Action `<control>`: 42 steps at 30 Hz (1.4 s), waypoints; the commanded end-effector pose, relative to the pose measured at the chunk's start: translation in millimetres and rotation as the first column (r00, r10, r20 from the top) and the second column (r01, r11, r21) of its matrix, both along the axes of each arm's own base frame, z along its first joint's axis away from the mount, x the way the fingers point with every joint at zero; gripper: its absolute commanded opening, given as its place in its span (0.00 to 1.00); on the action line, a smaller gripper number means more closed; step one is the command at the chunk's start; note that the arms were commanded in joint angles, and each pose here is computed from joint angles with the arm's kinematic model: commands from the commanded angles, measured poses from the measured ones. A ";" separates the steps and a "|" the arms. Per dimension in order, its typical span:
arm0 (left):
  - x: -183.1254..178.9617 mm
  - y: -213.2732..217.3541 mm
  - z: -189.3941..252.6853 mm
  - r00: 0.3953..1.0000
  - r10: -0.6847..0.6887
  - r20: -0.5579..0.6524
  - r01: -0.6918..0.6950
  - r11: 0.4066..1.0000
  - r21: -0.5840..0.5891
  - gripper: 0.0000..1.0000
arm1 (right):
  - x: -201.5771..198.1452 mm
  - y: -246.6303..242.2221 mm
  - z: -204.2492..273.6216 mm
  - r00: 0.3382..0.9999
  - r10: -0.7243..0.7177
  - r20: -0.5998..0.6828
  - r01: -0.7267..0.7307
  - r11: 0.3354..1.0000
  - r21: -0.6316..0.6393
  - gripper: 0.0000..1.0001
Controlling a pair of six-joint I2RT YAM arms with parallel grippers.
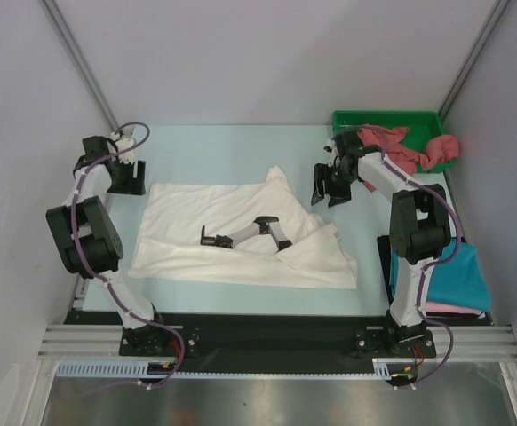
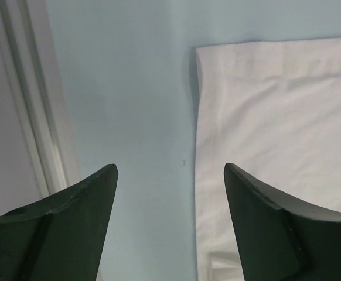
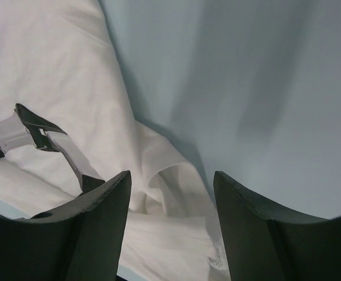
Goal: Fold and stack the t-shirts
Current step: Fold the tshirt
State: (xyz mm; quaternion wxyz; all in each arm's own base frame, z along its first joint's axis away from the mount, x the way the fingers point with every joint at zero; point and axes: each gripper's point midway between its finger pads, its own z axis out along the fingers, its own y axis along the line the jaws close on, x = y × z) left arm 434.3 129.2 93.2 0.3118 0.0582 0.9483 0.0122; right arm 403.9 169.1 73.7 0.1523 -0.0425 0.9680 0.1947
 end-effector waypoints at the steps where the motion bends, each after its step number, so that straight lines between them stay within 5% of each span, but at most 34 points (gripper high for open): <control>1: 32.1 -11.4 3.1 0.996 0.083 0.028 -0.082 0.996 -0.039 0.79 | 5.0 3.3 4.4 0.997 0.075 0.023 -0.075 0.997 0.006 0.64; 12: 51.6 -28.8 -45.3 0.994 0.065 -0.084 -0.074 0.991 -0.113 0.78 | -15.9 20.9 -36.0 0.985 0.121 -0.125 -0.111 0.990 0.084 0.59; 15: 44.5 -47.8 -55.3 0.994 -0.002 -0.111 -0.011 0.994 -0.110 0.75 | -12.4 18.5 -35.6 0.988 0.107 -0.108 -0.099 0.992 0.071 0.42; 16: 40.9 -53.5 -60.3 0.992 -0.020 -0.125 0.006 0.994 -0.109 0.71 | -10.6 17.4 -35.3 0.990 0.100 -0.102 -0.094 0.993 0.067 0.27; 18: 40.4 -64.3 -66.2 0.990 -0.049 -0.132 0.034 0.993 -0.113 0.60 | -3.7 13.4 -32.2 0.993 0.073 -0.088 -0.068 0.995 0.068 0.12; 19: 40.8 -65.6 -66.7 0.990 -0.050 -0.133 0.034 0.992 -0.118 0.43 | -0.9 10.2 -31.6 0.995 0.061 -0.083 -0.055 0.996 0.063 0.00; 21: 41.3 -62.8 -70.5 0.988 -0.040 -0.149 0.025 0.994 -0.103 0.24 | 7.9 -0.5 -25.1 0.998 0.019 -0.059 -0.016 0.999 0.049 0.00; 22: 42.9 -59.1 -70.1 0.988 -0.034 -0.149 0.021 0.996 -0.088 0.00 | 10.8 -4.6 -22.6 0.999 -0.005 -0.053 0.007 0.999 0.045 0.00; 33: 46.4 -30.5 -66.6 0.992 0.012 -0.127 -0.005 0.999 0.054 0.00 | 54.2 -63.2 35.2 0.954 -0.231 0.190 0.228 0.973 0.039 0.00; 42: 51.6 -23.4 -52.3 0.996 0.025 -0.083 -0.017 0.996 0.090 0.00 | 48.4 -125.9 1.2 0.892 -0.432 0.133 0.446 0.890 -0.098 0.00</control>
